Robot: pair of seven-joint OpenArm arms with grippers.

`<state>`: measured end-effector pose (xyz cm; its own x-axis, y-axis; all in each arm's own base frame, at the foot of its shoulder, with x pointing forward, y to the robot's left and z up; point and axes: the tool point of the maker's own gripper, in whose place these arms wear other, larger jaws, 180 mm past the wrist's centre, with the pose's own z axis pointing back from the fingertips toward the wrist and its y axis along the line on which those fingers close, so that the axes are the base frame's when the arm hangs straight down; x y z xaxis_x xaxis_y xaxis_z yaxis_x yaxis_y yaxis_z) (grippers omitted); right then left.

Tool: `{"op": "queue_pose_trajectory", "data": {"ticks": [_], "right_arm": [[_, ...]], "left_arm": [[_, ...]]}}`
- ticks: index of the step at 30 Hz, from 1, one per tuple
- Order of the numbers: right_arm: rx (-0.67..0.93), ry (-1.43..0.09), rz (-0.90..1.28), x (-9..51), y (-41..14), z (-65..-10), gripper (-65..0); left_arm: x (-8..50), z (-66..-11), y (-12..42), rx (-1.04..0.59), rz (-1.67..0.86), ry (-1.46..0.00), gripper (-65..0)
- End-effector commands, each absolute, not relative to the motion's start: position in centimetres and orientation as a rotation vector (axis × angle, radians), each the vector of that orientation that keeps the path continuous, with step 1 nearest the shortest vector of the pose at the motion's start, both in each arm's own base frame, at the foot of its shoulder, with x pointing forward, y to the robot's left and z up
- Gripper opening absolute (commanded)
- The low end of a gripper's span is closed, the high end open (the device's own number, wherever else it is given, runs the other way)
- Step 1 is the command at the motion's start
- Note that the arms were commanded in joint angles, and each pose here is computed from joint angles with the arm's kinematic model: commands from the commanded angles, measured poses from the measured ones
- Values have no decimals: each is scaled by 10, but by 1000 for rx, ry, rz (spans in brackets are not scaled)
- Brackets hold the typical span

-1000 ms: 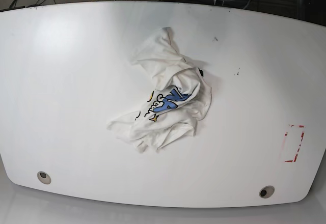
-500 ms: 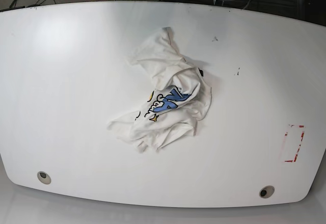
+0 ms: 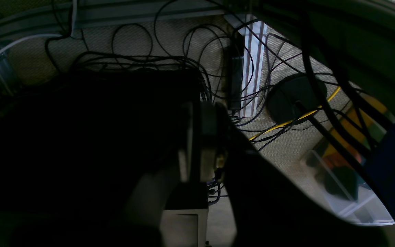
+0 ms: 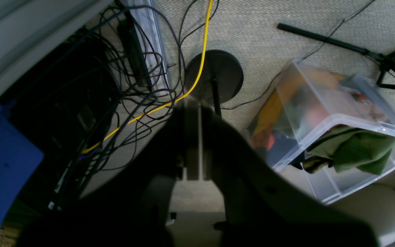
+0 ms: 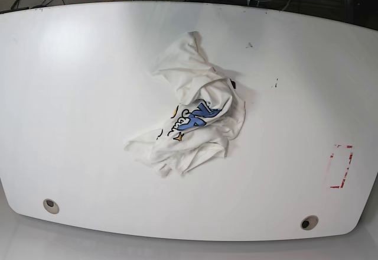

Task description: Layout the t-shirt on the table in an organized manner, then fold the t-shirt properly

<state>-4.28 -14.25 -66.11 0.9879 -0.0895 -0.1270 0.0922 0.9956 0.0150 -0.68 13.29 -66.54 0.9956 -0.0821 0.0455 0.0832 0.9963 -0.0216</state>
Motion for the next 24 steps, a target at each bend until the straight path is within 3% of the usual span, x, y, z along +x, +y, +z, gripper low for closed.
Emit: {"op": "queue_pose_trajectory", "data": {"ticks": [1,24], "right_arm": [[20,123,-88,-41,-145,-661,-644],[18,102,-87,-37,-146,-661,-645]], "left_arm": [[-10,-665,132,-24,-82,-37,-617],[-9,-665,135,-17,-86,-42,-619]]}}
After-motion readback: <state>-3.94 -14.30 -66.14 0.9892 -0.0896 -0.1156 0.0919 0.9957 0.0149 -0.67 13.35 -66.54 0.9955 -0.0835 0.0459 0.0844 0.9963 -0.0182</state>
